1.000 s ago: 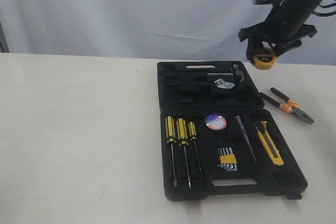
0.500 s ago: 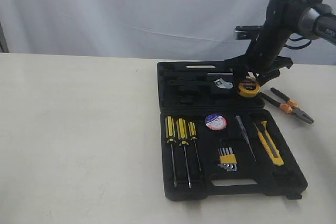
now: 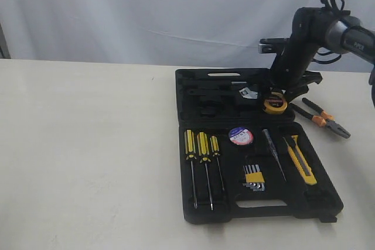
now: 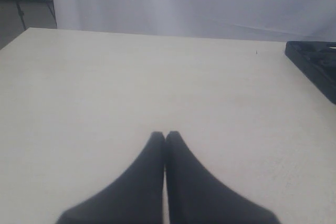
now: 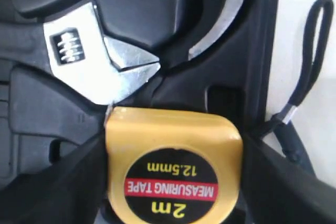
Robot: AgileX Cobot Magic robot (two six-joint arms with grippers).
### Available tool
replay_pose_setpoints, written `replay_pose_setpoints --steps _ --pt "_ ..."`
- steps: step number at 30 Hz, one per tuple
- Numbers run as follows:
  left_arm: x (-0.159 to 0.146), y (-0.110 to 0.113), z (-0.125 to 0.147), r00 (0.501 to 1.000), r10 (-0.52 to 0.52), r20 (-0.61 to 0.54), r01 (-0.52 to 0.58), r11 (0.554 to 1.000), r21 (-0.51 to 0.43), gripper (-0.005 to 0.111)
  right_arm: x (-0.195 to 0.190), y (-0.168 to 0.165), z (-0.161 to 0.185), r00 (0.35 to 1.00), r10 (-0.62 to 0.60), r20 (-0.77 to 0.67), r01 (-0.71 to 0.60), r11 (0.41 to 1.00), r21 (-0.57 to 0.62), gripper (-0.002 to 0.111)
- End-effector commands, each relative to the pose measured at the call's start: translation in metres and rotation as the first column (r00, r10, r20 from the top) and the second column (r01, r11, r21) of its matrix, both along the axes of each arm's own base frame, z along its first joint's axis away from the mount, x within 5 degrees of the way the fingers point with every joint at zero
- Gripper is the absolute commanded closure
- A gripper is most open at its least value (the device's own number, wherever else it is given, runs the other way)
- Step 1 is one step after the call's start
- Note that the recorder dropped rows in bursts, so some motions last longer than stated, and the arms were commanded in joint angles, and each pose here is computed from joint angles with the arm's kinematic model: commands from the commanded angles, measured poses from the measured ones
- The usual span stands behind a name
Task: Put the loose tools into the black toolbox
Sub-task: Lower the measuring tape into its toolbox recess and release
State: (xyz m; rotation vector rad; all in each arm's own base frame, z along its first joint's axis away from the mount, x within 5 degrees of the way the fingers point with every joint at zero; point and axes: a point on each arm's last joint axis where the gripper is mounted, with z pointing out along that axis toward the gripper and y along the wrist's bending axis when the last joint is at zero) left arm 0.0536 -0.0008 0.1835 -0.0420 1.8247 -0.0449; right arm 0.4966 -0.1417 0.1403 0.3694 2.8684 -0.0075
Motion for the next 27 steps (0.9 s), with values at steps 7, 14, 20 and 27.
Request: replay_pose_setpoints --steps 7,14,20,27 --pt "0.000 0.000 -0.001 1.000 -0.006 -0.001 0.006 1.000 -0.002 0.107 -0.009 0.002 -0.014 0.992 0.003 -0.123 0.002 0.999 0.033 0.078" --pt "0.000 0.000 -0.001 1.000 -0.006 -0.001 0.006 1.000 -0.002 0.107 -0.011 0.002 -0.014 0.989 0.004 -0.147 0.002 0.999 0.040 0.027" --pt "0.000 0.000 -0.001 1.000 -0.006 -0.001 0.006 1.000 -0.002 0.107 -0.011 0.004 -0.003 0.992 0.001 -0.123 0.005 0.999 0.051 0.028" --pt "0.000 0.000 -0.001 1.000 -0.006 -0.001 0.006 1.000 -0.002 0.107 -0.011 0.006 0.027 0.999 0.009 -0.045 -0.007 0.999 0.045 0.073"
